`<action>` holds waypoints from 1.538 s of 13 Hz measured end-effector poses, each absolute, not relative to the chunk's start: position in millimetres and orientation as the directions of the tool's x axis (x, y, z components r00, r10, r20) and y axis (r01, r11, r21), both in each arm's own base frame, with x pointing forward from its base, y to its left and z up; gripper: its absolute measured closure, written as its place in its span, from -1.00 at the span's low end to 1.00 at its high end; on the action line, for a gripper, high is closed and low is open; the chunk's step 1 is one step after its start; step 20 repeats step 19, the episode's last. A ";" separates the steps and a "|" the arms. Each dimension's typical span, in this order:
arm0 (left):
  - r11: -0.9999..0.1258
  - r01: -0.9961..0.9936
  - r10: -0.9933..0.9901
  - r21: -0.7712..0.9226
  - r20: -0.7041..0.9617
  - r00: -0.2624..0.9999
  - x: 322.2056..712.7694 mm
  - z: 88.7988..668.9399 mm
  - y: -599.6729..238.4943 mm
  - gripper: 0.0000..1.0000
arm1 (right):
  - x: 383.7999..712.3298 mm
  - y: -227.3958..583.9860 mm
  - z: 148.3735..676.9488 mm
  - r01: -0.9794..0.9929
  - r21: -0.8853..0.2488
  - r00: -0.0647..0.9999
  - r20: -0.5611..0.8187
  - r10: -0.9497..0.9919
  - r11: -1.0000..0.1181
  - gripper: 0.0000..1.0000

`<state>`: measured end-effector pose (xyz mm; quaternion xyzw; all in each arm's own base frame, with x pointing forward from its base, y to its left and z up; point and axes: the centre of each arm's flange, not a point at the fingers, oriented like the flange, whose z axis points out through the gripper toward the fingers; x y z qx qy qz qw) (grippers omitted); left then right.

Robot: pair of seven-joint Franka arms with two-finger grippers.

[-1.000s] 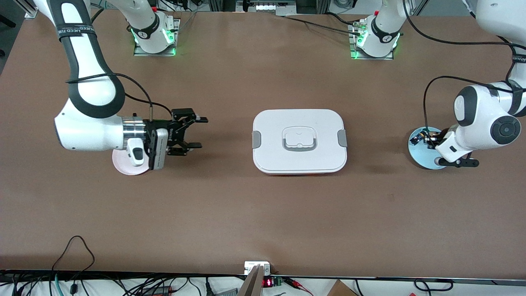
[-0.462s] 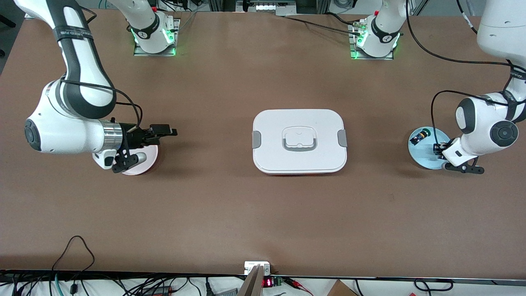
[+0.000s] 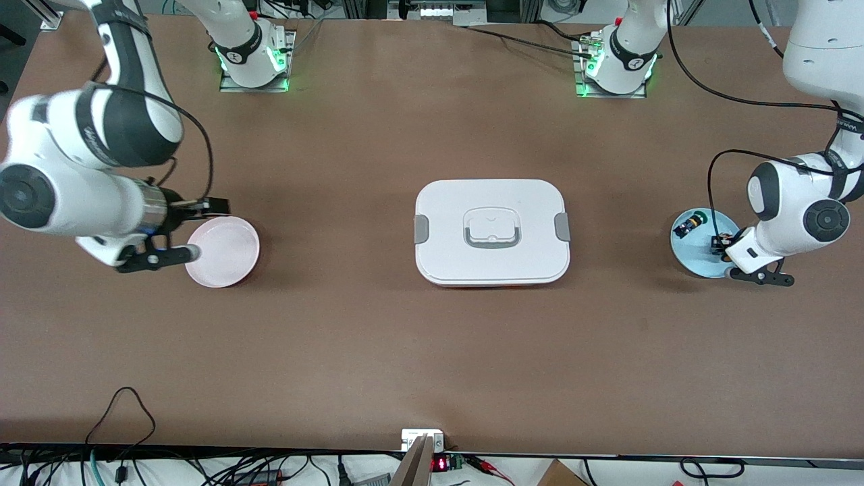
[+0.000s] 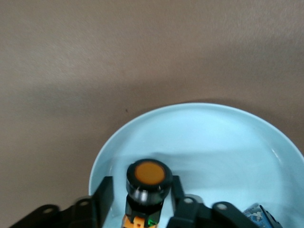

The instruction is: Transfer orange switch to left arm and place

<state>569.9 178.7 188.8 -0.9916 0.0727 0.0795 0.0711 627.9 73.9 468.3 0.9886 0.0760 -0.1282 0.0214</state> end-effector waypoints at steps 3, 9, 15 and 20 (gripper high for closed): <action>-0.975 -0.171 -0.148 -0.139 -0.163 0.975 589.4 252.4 162.1 -0.82 | 634.2 28.9 534.6 0.084 0.067 0.987 -0.141 0.074 -0.994 -1.00; -0.990 -0.138 -0.139 -0.033 0.017 0.990 595.7 466.9 82.7 -1.00 | 602.2 12.7 561.2 0.043 0.071 0.992 -0.123 0.034 -0.997 -1.00; -0.999 -0.038 -0.038 0.001 -0.005 0.999 563.5 563.8 46.0 -1.00 | 561.6 -1.5 569.5 0.041 0.046 0.990 -0.137 0.035 -0.998 -1.00; -0.999 -0.035 -0.035 0.002 -0.016 0.999 565.9 557.6 46.4 -1.00 | 559.5 -9.7 574.0 0.023 0.015 0.992 -0.128 0.021 -1.000 -1.00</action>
